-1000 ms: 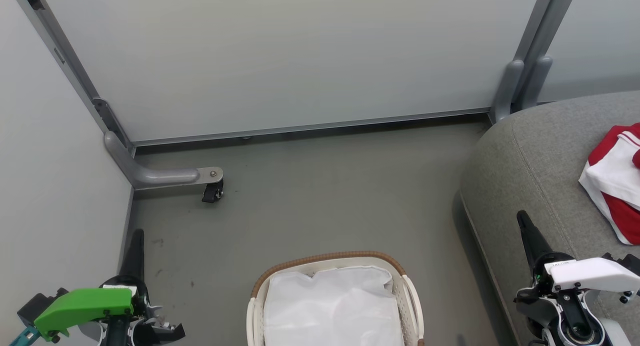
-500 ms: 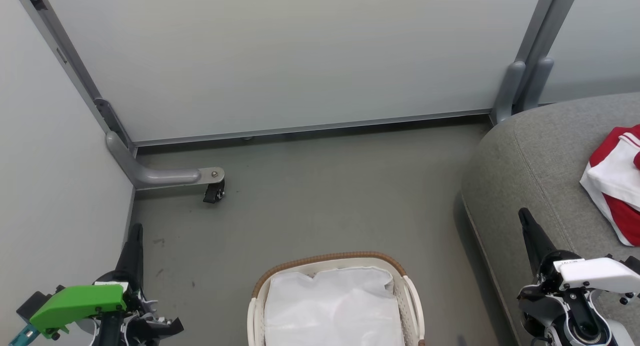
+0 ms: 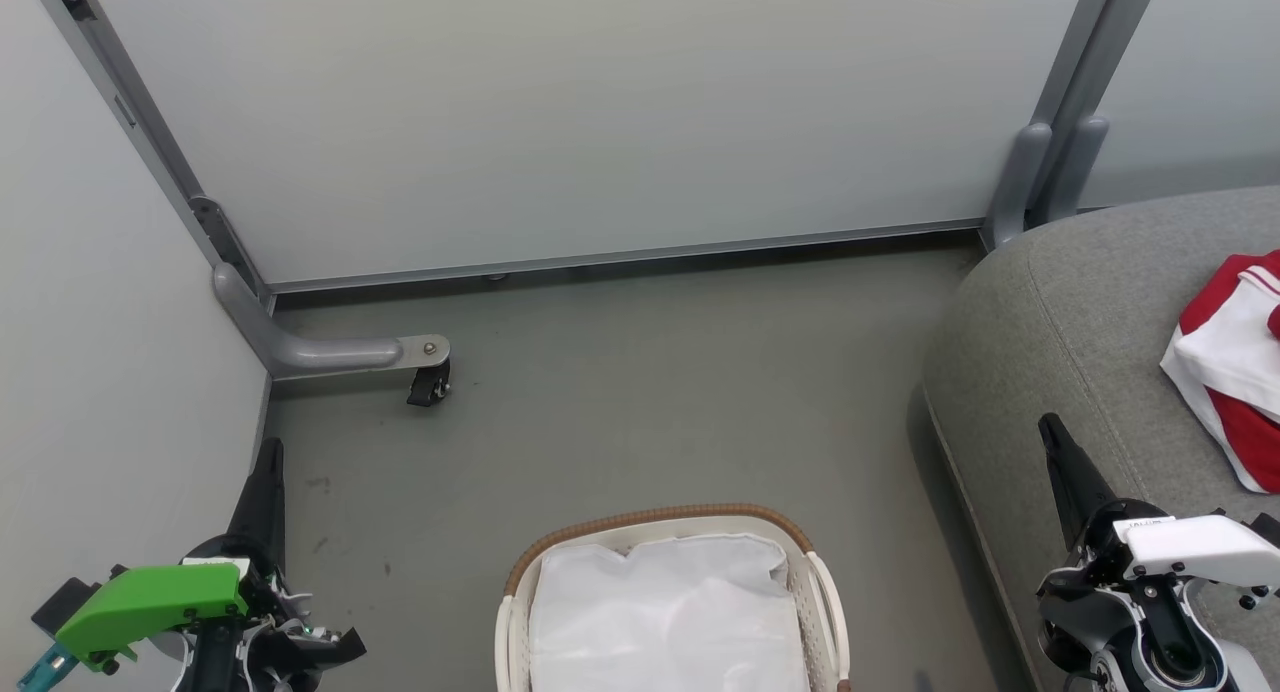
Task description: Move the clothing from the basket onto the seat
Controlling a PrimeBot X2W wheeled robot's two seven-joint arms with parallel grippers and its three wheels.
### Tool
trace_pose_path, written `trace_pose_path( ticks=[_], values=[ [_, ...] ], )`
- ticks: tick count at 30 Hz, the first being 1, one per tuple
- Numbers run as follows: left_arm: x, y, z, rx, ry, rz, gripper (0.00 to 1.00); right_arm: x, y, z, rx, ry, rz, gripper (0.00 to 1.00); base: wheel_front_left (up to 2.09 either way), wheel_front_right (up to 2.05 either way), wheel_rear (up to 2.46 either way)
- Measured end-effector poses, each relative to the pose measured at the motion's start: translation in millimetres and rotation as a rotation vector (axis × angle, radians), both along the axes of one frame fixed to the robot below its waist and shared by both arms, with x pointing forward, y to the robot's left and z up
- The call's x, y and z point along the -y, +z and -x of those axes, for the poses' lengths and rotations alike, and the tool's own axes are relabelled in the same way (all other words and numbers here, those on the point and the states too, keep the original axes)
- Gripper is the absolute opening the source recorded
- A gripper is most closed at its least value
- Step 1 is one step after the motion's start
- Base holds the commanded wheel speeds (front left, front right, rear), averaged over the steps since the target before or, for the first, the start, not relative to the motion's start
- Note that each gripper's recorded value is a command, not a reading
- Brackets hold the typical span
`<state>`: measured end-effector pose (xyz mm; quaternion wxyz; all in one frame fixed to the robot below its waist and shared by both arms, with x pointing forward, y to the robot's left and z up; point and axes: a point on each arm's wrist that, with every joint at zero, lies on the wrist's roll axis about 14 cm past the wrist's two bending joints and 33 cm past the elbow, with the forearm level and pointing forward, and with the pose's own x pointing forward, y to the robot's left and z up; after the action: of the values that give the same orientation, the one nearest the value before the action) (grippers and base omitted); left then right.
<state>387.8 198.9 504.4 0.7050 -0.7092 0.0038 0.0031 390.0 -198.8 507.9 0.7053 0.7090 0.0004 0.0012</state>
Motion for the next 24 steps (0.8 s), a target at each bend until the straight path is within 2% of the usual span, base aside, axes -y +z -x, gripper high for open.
trace_pose_path(
  ticks=[24],
  values=[
    [0.0,0.0,0.0,0.0,0.0,0.0,0.0,0.0,0.0,0.0,0.0,0.0,0.0,0.0,0.0,0.0,0.0]
  ],
)
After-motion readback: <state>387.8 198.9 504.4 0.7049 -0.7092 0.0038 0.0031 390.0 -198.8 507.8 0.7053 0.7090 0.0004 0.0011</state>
